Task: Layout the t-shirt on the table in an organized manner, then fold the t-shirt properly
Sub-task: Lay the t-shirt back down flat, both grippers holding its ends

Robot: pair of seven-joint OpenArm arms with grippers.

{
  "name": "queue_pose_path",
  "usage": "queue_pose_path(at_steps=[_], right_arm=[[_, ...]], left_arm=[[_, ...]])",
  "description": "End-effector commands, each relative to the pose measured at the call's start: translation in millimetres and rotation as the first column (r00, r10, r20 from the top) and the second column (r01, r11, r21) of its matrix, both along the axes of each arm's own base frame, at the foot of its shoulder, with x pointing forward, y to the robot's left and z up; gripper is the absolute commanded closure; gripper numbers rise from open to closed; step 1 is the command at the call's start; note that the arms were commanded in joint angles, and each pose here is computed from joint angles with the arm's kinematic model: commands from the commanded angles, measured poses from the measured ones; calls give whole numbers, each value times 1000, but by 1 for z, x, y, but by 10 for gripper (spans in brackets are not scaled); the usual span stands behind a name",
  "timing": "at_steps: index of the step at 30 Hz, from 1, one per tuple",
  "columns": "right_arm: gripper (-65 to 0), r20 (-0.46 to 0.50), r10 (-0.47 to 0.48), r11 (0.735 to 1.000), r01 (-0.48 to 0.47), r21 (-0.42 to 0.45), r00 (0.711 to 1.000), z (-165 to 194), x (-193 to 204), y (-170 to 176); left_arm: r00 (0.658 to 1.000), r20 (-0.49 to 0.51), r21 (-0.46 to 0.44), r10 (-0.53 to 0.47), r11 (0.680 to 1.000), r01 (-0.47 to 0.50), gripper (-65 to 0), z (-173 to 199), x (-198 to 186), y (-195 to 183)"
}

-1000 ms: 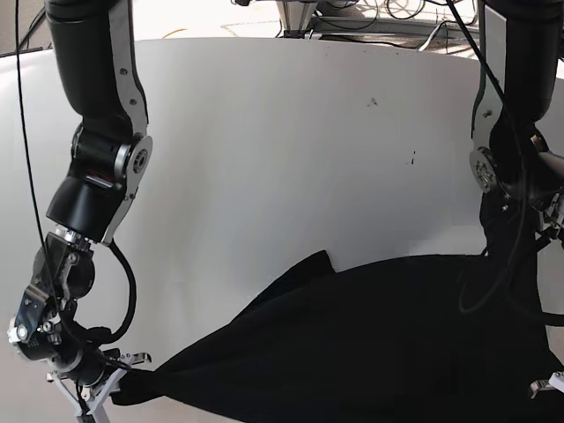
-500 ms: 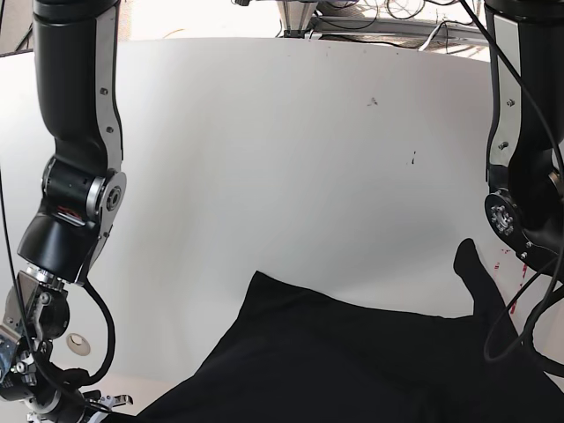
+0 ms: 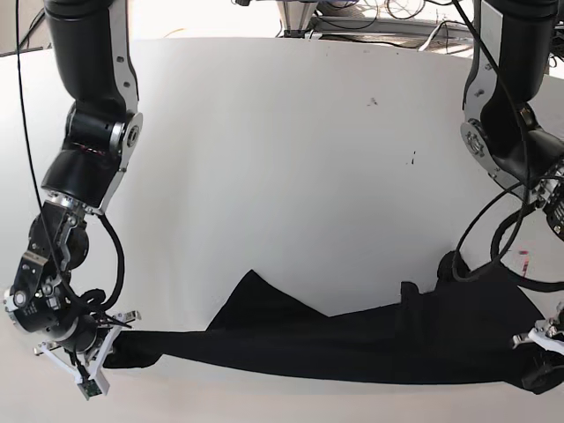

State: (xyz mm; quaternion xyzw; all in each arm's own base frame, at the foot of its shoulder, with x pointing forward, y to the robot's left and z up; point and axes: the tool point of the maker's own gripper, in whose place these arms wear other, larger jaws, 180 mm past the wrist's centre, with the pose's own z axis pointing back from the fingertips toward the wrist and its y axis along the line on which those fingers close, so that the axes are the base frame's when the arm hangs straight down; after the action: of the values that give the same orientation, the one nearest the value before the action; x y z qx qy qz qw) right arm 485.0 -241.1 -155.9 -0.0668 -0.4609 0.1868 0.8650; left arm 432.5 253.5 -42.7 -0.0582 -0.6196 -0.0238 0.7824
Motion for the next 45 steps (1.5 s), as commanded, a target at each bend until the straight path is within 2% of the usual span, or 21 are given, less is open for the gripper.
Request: queue_pose_path(at_steps=[1,11,17,20,24,29,40,45], right_arm=[[0,35,-13,999,15,-40,999,3,-12,-5],[0,-78,24,998,-29,-64,997,-74,-70,21],[0,-165,47,998,-55,-41,985,-117,-107,38],[0,-200,52,998,-61,-35,978,-133,-125,43],[0,-253,45,999,-50,-12,966,-156,-153,48],[0,-319,45,999,-50,-7,947,-178,-177,49],[0,-410,43,999,-48,-4,911,-207,-212,48],[-11,-427,34,999,-39,-2,904,-212,-219,47]], left_arm=[[999,50,9,10,1000,-11,0,6,-9,8],[987,-151,-41,45,998,-52,0,-88,-51,35],[956,-284,-44,74,995,-90,0,-140,-87,51],[933,-349,-48,89,992,-113,0,-165,-105,57],[885,-451,-60,111,986,-154,0,-202,-142,68],[836,-537,-72,112,981,-178,0,-230,-178,73],[727,-679,-71,97,978,-196,0,-272,-238,72],[707,-701,-84,89,975,-206,0,-282,-248,67]])
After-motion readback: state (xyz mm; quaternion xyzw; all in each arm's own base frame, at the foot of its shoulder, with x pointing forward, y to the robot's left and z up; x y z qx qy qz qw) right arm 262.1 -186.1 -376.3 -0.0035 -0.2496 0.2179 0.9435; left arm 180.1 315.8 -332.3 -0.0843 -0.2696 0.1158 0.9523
